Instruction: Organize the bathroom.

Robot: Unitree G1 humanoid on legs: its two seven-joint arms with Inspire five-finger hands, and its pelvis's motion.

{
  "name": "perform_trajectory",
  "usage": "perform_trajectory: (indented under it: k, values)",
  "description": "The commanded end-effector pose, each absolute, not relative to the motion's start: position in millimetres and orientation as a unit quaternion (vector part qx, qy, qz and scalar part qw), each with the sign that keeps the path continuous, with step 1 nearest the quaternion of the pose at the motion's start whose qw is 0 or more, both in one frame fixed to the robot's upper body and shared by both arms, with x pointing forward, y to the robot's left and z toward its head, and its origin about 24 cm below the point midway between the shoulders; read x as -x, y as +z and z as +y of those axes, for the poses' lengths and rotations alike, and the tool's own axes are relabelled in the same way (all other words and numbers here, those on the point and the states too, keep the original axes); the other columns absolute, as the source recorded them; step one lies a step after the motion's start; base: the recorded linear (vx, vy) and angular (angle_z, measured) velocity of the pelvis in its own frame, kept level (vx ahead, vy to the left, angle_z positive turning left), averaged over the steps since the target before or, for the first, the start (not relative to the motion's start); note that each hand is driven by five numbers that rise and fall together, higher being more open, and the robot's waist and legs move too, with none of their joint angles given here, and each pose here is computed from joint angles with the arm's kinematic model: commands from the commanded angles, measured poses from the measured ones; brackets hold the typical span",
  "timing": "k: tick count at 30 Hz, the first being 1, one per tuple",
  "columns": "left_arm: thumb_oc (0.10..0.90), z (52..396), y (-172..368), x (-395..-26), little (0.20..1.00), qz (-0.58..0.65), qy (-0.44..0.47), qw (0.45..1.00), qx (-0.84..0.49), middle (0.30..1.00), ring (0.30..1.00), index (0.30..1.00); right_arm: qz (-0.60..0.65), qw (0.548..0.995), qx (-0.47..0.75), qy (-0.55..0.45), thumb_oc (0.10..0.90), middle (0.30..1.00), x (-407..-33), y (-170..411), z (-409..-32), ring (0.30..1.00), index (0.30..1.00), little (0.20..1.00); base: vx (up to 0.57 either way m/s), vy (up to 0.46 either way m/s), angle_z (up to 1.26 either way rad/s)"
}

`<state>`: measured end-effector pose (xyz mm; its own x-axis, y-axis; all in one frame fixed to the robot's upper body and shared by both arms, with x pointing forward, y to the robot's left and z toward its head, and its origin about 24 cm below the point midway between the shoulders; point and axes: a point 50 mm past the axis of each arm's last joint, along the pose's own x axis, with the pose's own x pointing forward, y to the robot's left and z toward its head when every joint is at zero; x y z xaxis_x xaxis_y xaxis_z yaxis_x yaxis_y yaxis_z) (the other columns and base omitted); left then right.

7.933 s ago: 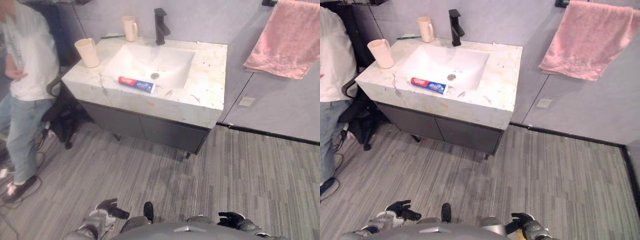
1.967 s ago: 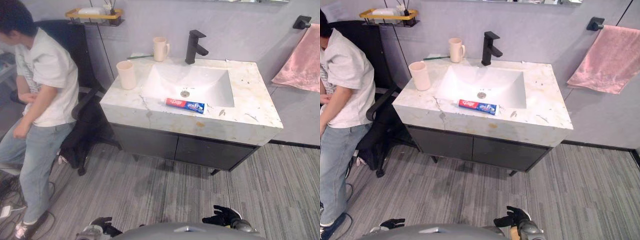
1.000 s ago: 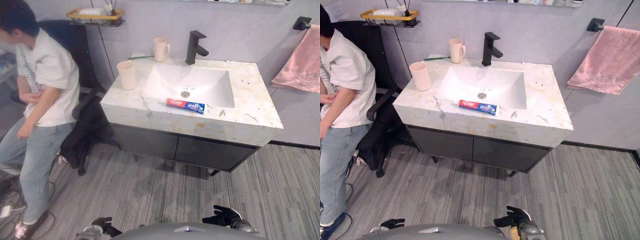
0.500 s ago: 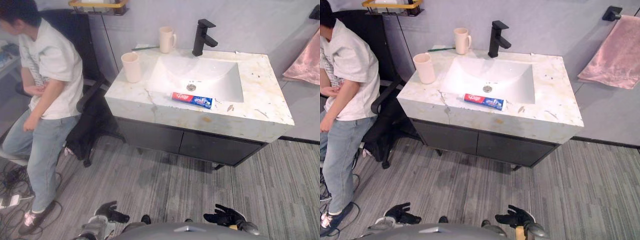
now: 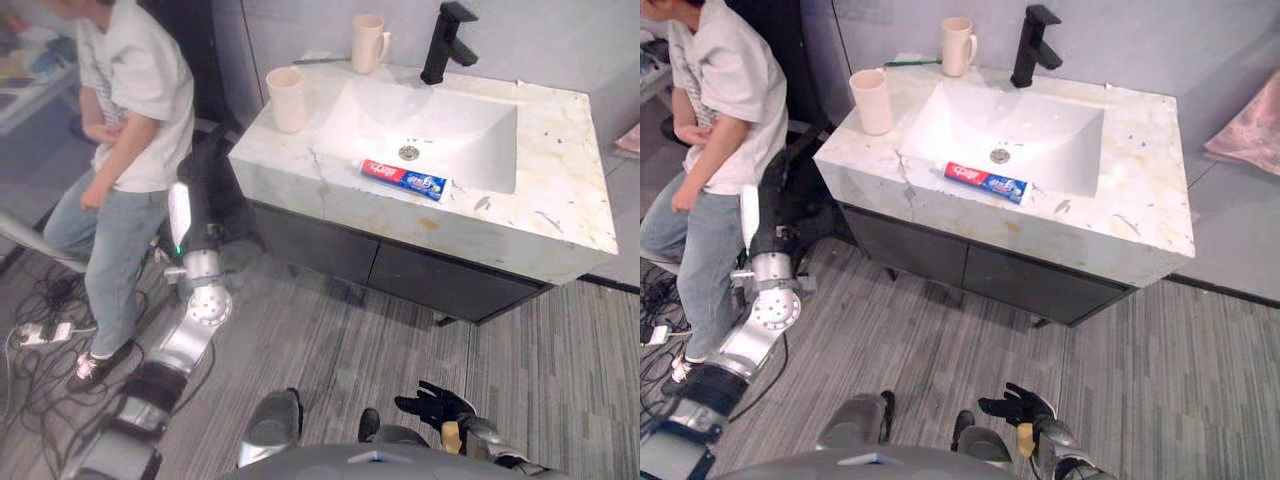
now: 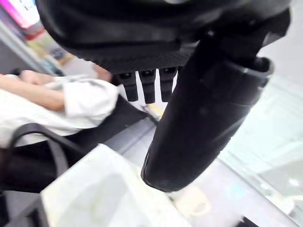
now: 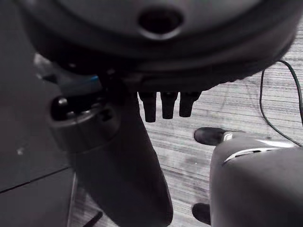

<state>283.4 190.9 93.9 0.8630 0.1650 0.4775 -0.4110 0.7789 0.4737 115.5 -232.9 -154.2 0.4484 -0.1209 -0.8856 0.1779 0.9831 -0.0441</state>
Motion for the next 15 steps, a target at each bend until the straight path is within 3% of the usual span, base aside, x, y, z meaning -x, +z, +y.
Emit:
perform_trajectory:
  k: [1,6,15]
  values:
    - [0.800,162.2,146.5,-286.5,0.900,-0.340,0.123,0.880,-0.308,0.900,0.900,0.900,0.513,0.854,0.001,-0.081,0.800,0.900,-111.7,-152.2,-242.6,0.900,0.900,0.900,0.24,0.029,-0.22]
    - [0.800,144.3,154.5,-286.1,0.900,-0.356,0.080,0.866,-0.341,0.900,0.900,0.900,0.529,0.844,0.001,-0.081,0.800,0.900,-101.7,-157.2,-233.6,0.900,0.900,0.900,0.27,0.012,-0.14]
    - [0.800,156.3,152.4,-293.1,0.900,-0.327,0.070,0.873,-0.354,0.900,0.900,0.900,0.536,0.842,0.001,-0.060,0.800,0.900,-96.5,-161.2,-220.8,0.900,0.900,0.900,0.16,0.039,-0.47]
